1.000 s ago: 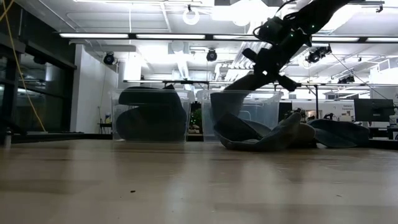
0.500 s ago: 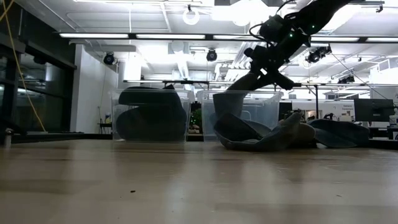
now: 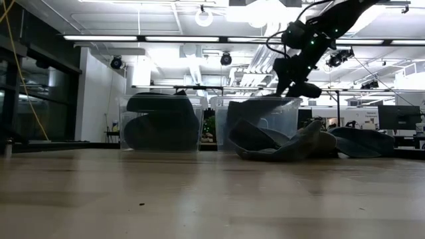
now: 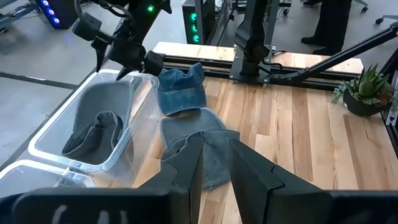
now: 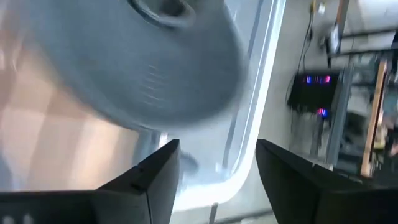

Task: Pick and place caps into container
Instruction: Put the left gray cap into the right transparent container, then put the gray cap into the right transparent container

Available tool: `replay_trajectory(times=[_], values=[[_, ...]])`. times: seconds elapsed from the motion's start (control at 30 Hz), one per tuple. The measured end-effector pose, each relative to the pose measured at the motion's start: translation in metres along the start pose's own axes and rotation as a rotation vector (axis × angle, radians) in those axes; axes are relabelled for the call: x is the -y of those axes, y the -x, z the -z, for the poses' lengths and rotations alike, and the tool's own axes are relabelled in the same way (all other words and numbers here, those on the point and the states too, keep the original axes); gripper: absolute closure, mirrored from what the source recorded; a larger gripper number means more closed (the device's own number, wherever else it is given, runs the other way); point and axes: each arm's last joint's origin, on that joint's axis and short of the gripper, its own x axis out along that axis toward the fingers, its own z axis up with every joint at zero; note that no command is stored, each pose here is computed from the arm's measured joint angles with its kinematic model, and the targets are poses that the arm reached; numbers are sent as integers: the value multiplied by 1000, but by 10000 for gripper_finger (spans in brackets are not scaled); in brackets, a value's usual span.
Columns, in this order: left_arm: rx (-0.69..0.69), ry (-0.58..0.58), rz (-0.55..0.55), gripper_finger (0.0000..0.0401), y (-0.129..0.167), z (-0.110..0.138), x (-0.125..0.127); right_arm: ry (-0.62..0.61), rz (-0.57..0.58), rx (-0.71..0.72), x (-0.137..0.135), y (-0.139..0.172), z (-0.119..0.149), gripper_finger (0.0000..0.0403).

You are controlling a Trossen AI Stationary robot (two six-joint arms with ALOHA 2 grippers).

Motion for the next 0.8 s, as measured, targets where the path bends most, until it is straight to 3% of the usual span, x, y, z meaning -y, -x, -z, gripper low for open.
replay_trajectory(times=[0.2, 0.53, 0.67, 0.8], values=[[-5, -3, -1, 327, 0, 1, 0, -83, 41, -53, 5, 12, 10, 195], [-21, 7, -4, 327, 0, 2, 0, -443, 158, -3, 13, 59, 8, 195], [-21, 10, -5, 327, 0, 2, 0, -577, 130, 45, 7, 79, 3, 195], [-22, 11, -5, 327, 0, 2, 0, -649, 21, 122, -5, 99, -3, 195]])
